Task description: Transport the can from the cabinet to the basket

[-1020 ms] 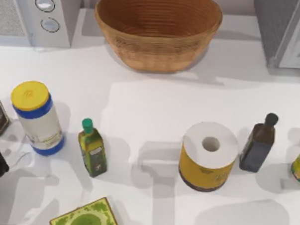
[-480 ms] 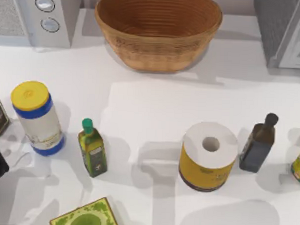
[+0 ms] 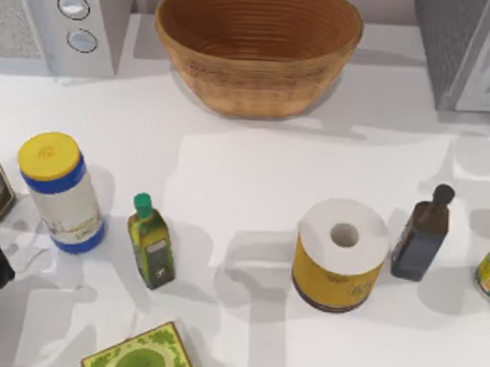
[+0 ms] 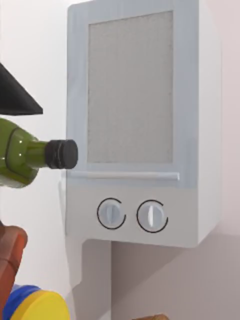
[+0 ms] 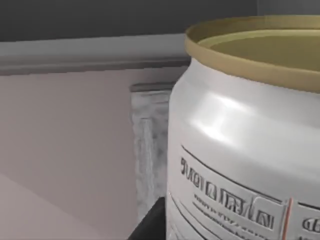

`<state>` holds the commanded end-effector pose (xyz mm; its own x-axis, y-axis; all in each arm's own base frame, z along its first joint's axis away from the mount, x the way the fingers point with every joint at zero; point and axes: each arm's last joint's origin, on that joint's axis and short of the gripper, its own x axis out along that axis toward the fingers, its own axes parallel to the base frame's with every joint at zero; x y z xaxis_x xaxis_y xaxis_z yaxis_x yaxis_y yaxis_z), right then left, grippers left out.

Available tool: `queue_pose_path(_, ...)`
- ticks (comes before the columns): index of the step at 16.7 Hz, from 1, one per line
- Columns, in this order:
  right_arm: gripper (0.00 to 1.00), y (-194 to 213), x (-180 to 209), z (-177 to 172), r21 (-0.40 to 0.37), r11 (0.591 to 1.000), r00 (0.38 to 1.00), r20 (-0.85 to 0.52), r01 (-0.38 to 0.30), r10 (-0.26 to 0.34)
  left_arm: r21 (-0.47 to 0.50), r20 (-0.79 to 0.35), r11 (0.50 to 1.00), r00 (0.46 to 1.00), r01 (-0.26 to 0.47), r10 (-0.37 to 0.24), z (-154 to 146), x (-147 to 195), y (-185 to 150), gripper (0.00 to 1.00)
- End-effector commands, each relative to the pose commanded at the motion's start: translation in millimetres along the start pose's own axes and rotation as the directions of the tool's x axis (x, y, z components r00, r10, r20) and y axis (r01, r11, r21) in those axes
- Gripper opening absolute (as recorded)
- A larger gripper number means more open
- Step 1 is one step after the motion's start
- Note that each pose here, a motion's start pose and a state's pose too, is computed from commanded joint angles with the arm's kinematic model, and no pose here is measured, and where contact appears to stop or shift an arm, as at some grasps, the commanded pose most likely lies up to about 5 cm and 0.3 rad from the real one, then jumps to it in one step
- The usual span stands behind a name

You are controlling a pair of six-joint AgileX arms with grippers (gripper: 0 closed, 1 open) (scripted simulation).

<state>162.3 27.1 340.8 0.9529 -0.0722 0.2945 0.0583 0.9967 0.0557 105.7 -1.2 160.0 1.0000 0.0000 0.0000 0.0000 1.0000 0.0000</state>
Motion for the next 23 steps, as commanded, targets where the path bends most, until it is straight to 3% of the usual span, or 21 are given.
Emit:
queue_pose_path(4, 0.0, 58, 106, 8, 0.033, 0.999, 1.0, -0.017, 0.005, -0.004, 0.0, 0.0, 1.0, 1.0, 0.0, 0.0, 0, 0, 0, 1.0)
queue_pose_path(9, 0.0, 156, 196, -75, 0.012, 1.0, 0.988, -0.151, -0.02, 0.021, 0.0, 0.0, 1.0, 1.0, 0.0, 0.0, 0, 0, 0, 1.0)
queue_pose_path(15, 0.0, 263, 205, -170, -0.033, 0.998, 0.959, -0.278, -0.062, 0.05, 0.0, 0.0, 1.0, 1.0, 0.0, 0.0, 0, 0, 0, 1.0)
queue_pose_path(18, 0.0, 296, 197, -188, -0.034, 0.997, 0.954, -0.295, -0.072, 0.059, 0.0, 0.0, 1.0, 1.0, 0.0, 0.0, 0, 0, 0, 1.0)
queue_pose_path(23, 0.0, 303, 195, -192, -0.036, 0.997, 0.952, -0.301, -0.074, 0.06, 0.0, 0.0, 1.0, 1.0, 0.0, 0.0, 0, 0, 0, 1.0)
